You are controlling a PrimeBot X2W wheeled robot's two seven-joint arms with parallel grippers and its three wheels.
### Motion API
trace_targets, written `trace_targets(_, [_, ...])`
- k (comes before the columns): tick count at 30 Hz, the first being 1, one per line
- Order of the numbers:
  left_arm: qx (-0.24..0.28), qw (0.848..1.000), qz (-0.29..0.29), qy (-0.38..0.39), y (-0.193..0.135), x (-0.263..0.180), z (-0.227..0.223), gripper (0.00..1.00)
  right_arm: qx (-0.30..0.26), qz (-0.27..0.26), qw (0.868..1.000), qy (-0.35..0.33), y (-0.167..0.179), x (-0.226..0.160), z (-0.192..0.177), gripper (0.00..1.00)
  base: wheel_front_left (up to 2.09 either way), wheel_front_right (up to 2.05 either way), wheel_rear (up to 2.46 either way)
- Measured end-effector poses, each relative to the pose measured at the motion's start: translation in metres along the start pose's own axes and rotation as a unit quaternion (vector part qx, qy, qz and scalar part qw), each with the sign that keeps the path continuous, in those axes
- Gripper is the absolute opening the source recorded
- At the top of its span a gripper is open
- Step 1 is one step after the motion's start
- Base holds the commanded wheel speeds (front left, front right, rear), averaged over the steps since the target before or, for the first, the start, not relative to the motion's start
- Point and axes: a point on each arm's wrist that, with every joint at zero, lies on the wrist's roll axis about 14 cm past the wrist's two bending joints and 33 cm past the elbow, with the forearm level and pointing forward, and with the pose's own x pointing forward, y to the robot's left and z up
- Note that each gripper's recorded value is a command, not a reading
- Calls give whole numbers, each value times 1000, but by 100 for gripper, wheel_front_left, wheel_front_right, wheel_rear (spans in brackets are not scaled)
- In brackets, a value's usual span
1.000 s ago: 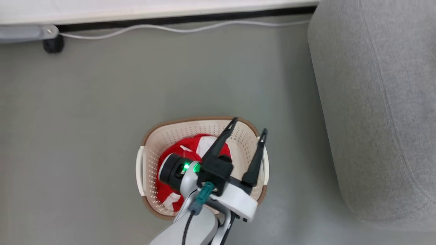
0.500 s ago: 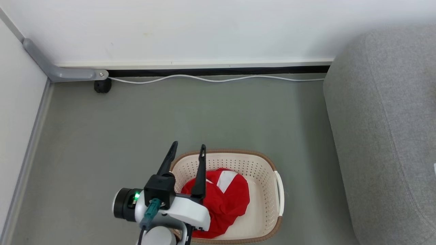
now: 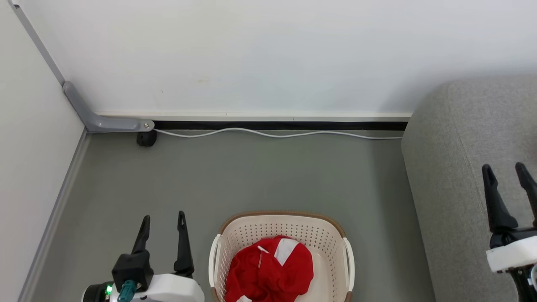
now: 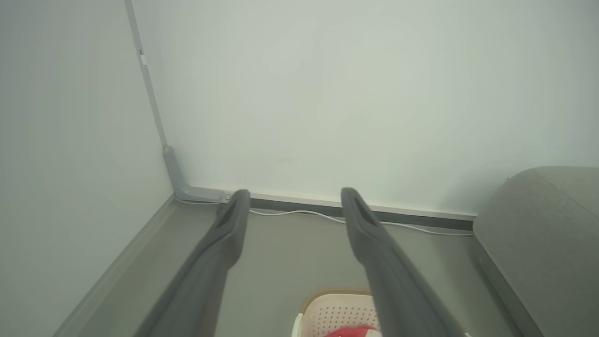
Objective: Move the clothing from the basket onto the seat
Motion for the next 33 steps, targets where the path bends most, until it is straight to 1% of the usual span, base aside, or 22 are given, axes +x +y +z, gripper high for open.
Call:
trace_targets(4, [3,1000,10,-1,10,-7,-1,100,3,3,1000,3,7,-10,-3,100,0,0,0])
trace_targets(6, [3,1000,12,4,15,-15,-4,100,1,7,1000,12,14,-21,-10,100,0,0,0])
trace_targets(16, [8,1000,11,28,18,-27,-19,100,-3,-1,1000,25,14,-34,-20,100,0,0,0])
trace_targets(21, [8,999,0,36,10,-27,-24,100,-2,-4,1000,30,12,-34,-23,100,0,0,0])
trace_targets(25, [3,998,-16,57,-1,-29,-37,100,-1,-6,999,34,10,-32,-26,100,0,0,0])
trace_targets(31, [-4,995,-35,98,-21,-29,-59,100,-3,-6,999,37,2,-24,-28,100,0,0,0])
trace_targets(33, [-1,993,-40,108,-32,-20,-65,100,-3,-6,999,37,-6,-16,-26,100,0,0,0])
